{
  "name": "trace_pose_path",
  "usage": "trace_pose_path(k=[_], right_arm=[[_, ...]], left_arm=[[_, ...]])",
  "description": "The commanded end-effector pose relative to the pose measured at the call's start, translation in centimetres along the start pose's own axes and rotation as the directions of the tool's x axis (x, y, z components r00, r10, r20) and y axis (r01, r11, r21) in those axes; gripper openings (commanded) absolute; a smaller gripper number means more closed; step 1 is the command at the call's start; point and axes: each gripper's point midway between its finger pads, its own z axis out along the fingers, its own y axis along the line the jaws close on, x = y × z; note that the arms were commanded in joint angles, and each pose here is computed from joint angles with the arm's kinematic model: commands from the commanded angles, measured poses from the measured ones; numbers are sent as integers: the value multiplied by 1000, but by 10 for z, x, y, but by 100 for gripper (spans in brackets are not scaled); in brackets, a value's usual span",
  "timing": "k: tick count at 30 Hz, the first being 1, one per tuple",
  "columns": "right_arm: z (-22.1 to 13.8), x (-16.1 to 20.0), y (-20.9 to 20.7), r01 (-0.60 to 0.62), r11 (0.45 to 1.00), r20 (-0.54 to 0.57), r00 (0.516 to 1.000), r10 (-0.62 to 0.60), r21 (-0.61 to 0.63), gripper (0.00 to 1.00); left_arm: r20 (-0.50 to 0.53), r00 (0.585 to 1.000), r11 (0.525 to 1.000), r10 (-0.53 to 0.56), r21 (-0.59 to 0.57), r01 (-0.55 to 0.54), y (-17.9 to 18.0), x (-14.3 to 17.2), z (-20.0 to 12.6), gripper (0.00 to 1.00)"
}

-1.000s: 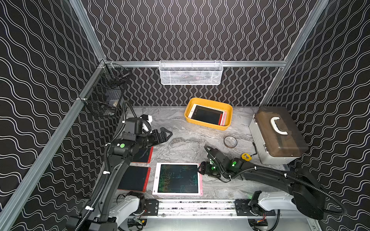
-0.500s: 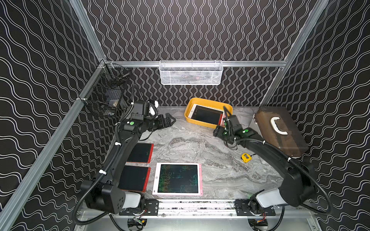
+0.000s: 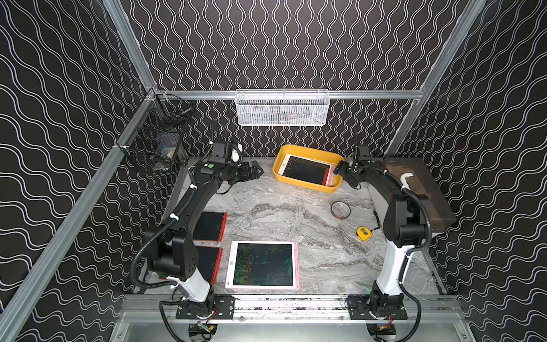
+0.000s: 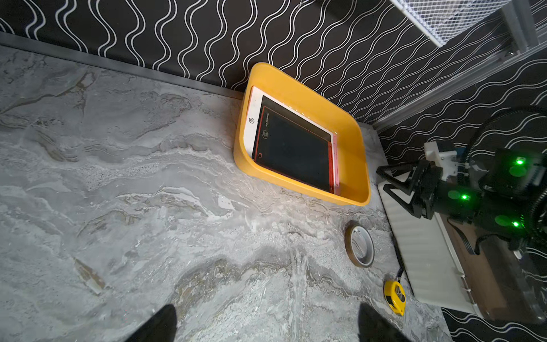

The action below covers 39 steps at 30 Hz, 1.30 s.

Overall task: Take out the writing tablet from the storage box
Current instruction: Move the storage box to the center of the board.

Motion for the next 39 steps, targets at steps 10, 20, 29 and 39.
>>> trace_pose_path(k=[10, 20, 29, 39], right_arm=[[55, 13, -22, 20, 999, -133, 991, -15, 40, 39], [23, 44, 1, 95, 995, -187, 978, -89, 21, 4], [2, 137, 46, 107, 991, -283, 951, -126, -81, 3], [-10, 176, 49, 112, 991, -284, 950, -127, -68, 4]], left_arm=[[17, 999, 999, 42, -5, -42, 3, -31, 35, 99], [-31, 998, 999, 47, -10, -48, 2, -20, 60, 99], [-102, 990, 991, 101, -83, -109, 2, 11, 81, 99], [-254, 962, 956, 103, -241, -166, 47, 70, 117, 99]])
